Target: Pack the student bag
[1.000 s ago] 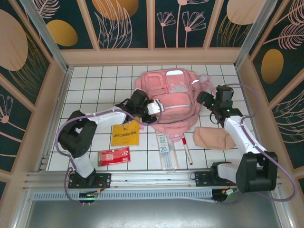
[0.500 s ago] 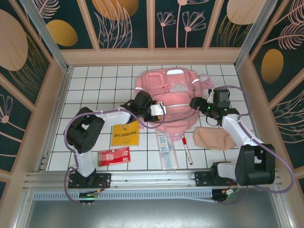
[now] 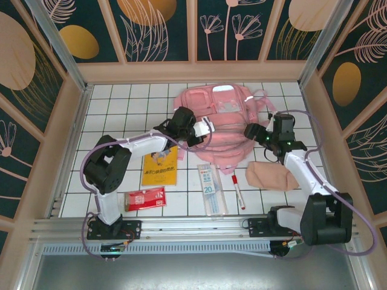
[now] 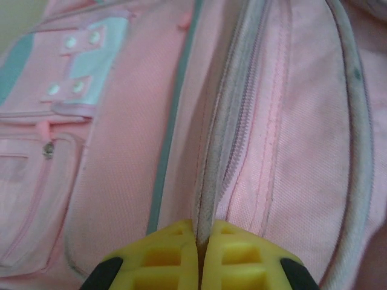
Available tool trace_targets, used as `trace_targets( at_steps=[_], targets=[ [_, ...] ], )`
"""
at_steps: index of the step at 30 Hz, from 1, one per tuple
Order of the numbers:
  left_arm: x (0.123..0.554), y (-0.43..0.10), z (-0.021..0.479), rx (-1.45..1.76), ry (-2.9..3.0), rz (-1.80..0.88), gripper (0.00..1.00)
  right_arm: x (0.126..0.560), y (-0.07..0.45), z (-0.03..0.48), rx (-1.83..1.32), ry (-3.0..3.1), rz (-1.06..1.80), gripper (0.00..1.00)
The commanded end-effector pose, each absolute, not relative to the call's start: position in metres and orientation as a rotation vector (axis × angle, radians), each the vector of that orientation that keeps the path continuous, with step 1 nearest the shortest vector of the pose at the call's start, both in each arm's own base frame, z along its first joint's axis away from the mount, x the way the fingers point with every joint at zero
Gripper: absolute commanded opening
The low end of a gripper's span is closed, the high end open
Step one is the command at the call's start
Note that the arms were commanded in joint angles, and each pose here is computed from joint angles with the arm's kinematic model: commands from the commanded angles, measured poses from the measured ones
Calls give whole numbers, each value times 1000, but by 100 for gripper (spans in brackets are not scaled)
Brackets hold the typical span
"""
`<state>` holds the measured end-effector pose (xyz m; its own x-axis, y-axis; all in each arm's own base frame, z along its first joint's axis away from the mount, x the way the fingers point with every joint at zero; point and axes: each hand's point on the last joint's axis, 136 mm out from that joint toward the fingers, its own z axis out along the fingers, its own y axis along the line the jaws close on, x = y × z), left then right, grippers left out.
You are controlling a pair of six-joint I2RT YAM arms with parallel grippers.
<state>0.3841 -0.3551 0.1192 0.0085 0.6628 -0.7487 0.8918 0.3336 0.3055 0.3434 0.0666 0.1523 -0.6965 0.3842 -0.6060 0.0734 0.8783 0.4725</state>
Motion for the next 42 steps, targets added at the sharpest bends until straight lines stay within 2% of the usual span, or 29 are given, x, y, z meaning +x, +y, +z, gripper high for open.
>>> trace_targets(
  at_steps=[1, 6, 15, 22, 28, 33, 36, 39, 42],
  targets=[
    [412, -351, 207, 1136, 1676, -409, 0, 346, 56, 177, 307, 2200, 476, 82],
    [419, -338, 233, 1055, 1667, -461, 0, 345, 53, 179, 320, 2195, 463, 82],
    [412, -335, 230, 1063, 1720, -552, 0, 347, 71, 207, 239, 2117, 590, 83],
    [427, -328, 257, 1005, 1714, -550, 0, 333, 78, 184, 181, 2238, 601, 81],
    [444, -323, 259, 923, 1772, -546, 0, 316, 73, 162, 240, 2334, 571, 79],
    [451, -322, 256, 879, 1800, -562, 0, 308, 33, 135, 559, 2414, 361, 80],
    [454, -323, 254, 868, 1807, -578, 0, 287, 9, 115, 938, 2446, 241, 84],
    [457, -325, 245, 867, 1823, -593, 0, 250, 6, 90, 1276, 2447, 178, 85],
    [457, -327, 237, 858, 1845, -625, 0, 226, 19, 71, 1361, 2485, 223, 84]
  ],
)
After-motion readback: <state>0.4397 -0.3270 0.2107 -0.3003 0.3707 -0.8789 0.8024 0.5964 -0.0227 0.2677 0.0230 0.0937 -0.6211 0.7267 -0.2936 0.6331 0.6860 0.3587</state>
